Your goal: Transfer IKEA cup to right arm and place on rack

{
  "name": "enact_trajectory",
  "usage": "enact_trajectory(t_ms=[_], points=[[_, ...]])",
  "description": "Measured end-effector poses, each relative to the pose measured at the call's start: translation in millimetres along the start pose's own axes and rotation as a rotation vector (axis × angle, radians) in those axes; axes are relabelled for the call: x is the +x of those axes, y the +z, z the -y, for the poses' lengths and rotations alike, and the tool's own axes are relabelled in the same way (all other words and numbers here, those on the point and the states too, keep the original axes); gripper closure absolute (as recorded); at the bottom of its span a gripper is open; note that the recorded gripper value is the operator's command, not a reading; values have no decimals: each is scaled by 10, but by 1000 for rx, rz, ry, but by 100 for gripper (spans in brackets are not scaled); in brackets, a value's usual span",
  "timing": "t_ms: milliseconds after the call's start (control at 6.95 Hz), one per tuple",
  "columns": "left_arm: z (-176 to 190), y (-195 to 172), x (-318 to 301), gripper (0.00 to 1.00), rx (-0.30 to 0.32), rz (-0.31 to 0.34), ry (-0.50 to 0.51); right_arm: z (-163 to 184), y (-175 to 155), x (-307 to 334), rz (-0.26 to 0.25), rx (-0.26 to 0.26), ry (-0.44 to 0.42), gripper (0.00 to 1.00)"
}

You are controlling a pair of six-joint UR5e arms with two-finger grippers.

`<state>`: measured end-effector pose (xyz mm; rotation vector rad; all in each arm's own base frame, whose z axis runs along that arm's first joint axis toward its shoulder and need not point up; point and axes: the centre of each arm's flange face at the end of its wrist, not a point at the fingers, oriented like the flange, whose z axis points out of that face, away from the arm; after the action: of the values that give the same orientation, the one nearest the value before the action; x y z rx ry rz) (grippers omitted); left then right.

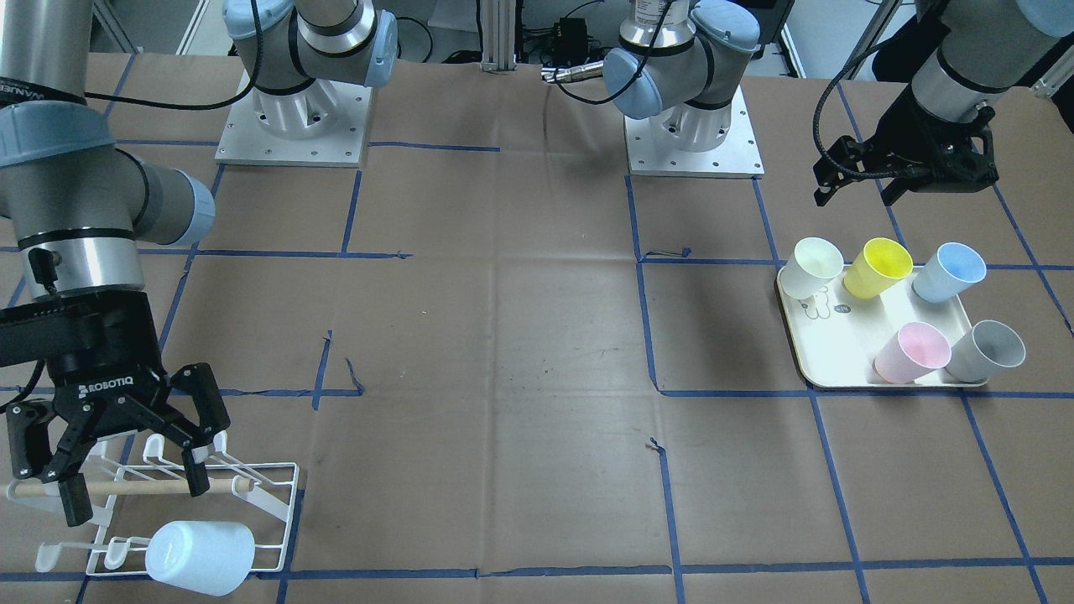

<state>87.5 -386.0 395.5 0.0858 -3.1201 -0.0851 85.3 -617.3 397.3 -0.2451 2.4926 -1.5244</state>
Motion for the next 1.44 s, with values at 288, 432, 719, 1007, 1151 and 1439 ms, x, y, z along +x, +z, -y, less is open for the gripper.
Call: enact_trajectory(t_ms=[288,432,719,1007,1151,1439], points=[[-45,277,-8,2,-4,-1,-2,127,-129,-419,62,34,207,0],[-41,486,-12,2,-7,-2,-2,162,-188,-642,108,39,343,0],[-31,990,-17,3,-4,2,-1,196,-311,-1002,227,7,674,0],[37,1358,-70,2,-9,15,29,129,-442,-1197,325,0,925,0],[48,1499,-91,2,-14,28,41,46,-472,-1239,344,-8,1006,0],[19,1610,-87,29,-25,34,50,-19,-491,-1256,354,-15,1065,0]])
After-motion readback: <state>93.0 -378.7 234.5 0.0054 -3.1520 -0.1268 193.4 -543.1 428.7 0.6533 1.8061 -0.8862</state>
